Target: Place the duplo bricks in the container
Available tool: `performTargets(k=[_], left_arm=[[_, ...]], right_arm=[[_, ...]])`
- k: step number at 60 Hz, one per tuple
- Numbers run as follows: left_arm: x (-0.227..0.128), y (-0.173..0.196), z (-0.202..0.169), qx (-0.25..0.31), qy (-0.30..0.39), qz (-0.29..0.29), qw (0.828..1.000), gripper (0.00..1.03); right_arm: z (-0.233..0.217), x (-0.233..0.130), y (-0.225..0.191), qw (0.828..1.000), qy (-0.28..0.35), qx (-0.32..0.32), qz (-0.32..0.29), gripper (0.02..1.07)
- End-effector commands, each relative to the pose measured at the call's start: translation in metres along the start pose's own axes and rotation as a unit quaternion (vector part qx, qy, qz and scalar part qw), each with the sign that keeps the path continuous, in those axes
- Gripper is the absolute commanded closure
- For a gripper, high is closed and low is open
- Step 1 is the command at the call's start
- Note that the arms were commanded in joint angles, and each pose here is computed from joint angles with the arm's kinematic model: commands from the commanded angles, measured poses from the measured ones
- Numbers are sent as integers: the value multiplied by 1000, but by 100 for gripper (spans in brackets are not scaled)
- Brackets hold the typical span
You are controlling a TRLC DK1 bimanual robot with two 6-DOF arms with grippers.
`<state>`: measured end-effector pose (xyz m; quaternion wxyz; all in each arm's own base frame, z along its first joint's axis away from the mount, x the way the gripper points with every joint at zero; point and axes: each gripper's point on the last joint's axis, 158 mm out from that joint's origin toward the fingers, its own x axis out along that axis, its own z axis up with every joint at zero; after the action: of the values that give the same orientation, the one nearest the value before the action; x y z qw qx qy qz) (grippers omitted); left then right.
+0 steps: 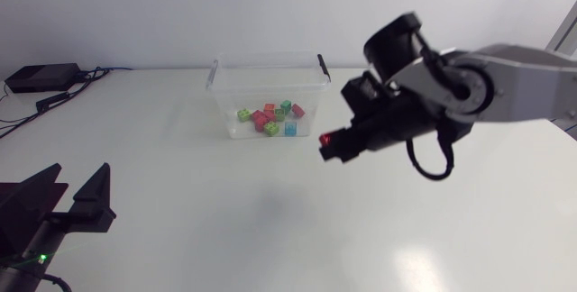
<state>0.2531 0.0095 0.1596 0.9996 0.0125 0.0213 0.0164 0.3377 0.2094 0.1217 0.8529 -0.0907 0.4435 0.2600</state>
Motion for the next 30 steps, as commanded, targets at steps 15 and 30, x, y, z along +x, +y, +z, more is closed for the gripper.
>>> performTargets(k=[15, 30], left_arm=[[0, -3, -7, 4, 4, -5, 1000, 4], [0, -3, -7, 4, 4, -5, 1000, 4]], right_arm=[[118, 22, -39, 994, -99, 8, -41, 94], [173, 58, -72, 989, -120, 24, -80, 42]])
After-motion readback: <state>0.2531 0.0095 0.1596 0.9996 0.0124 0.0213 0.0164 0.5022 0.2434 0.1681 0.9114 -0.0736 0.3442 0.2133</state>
